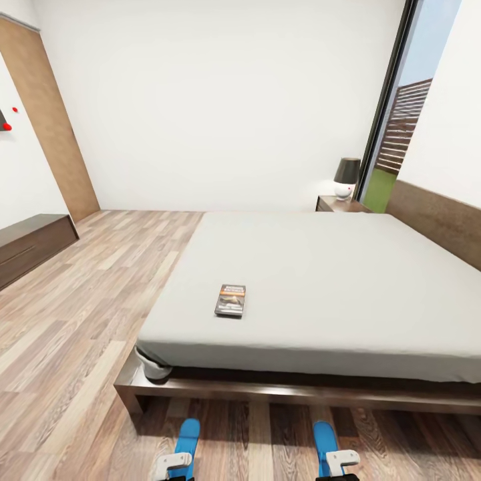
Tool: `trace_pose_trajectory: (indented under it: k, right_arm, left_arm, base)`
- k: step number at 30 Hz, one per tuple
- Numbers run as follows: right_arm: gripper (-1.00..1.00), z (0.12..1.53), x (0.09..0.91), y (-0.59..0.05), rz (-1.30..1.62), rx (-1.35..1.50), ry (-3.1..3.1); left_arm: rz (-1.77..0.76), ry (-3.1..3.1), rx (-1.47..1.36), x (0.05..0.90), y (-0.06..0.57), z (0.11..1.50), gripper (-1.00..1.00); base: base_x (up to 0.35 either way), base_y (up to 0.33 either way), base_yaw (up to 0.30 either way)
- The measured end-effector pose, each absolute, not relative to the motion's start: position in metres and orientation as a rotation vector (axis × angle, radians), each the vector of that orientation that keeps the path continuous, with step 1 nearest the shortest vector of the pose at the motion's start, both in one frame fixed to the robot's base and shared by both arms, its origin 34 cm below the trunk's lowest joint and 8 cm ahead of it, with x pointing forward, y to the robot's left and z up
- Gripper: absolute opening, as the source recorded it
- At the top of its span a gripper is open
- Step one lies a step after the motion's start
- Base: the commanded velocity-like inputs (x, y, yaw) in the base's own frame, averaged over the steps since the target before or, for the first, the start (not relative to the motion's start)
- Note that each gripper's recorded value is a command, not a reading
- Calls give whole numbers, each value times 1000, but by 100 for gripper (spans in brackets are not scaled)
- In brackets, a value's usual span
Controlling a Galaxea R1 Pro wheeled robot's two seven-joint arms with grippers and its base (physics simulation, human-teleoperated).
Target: In the bedroom, move the book from the bed onto either nightstand, and place the two sandals side by side next to the bed.
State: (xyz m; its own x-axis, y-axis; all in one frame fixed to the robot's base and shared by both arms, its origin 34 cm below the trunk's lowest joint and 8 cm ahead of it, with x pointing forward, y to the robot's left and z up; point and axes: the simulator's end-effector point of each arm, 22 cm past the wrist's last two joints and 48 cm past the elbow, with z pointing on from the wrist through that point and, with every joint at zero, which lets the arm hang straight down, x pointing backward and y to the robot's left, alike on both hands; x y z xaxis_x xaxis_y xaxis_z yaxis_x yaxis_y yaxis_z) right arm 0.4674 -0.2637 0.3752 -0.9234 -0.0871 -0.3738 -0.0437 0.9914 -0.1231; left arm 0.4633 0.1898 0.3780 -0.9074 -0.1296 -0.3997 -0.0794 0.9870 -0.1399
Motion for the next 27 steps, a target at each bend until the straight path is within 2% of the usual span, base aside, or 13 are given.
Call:
trace_pose_trajectory:
  k: [27]
  right_arm:
    - [-100, 356, 466, -263, -156, -103, 2743]
  left_arm:
    - [-171, 2670, -147, 468, 190, 362, -100]
  base:
    - [0, 0, 0]
